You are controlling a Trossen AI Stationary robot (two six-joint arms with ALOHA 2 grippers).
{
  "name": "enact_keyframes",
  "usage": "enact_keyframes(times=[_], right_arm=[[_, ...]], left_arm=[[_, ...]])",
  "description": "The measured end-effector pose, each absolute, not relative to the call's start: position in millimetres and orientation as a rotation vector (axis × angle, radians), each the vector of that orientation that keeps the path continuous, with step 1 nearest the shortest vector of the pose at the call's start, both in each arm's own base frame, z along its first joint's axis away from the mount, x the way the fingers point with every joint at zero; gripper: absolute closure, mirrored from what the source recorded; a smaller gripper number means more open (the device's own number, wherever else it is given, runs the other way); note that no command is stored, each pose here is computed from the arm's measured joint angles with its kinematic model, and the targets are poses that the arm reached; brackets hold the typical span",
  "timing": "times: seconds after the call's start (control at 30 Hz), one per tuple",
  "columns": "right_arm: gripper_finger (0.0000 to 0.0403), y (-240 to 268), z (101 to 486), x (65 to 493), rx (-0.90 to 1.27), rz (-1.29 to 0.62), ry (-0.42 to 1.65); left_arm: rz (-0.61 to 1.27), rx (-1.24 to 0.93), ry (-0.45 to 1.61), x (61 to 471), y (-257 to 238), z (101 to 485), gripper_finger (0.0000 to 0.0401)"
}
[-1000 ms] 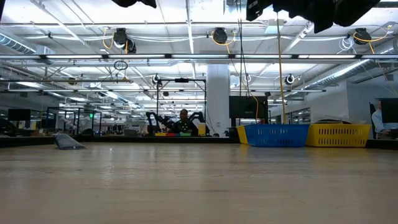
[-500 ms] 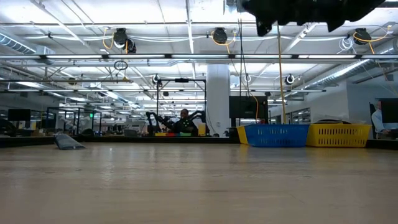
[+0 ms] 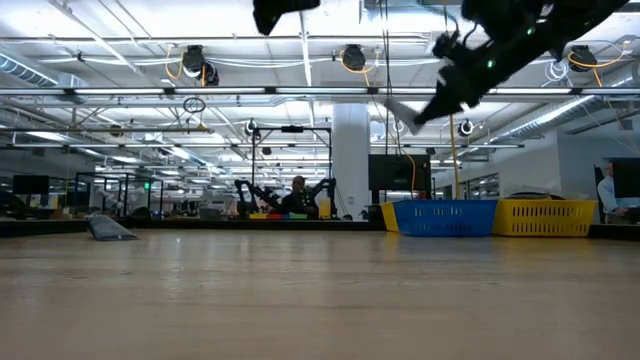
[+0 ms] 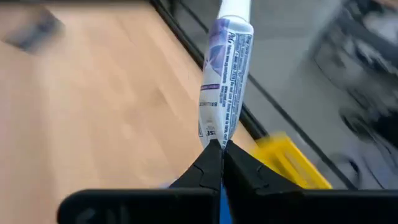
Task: Pick & Place Travel size toiletries
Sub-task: Put the white toothpaste into the top yellow basket
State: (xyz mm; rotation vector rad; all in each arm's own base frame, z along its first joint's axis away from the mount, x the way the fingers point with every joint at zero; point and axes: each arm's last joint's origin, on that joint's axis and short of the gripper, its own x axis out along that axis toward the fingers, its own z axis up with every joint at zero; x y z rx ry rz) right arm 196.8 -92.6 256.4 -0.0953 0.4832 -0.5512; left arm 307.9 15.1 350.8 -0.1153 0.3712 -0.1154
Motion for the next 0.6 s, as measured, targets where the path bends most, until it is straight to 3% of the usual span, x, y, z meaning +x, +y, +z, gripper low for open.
enact_keyframes(times=[0.33,0.6], right_arm=[[0.0403,-145,233,195,-0.073,-0.757,0.765],[0.0403,-174,216,203,-0.100,-0.789,0.937]], left_arm=[[0.082,-0.188,0.572,299,19,333,0.0214],[0.145,-0.274,0.768,287,18,317,0.0215]])
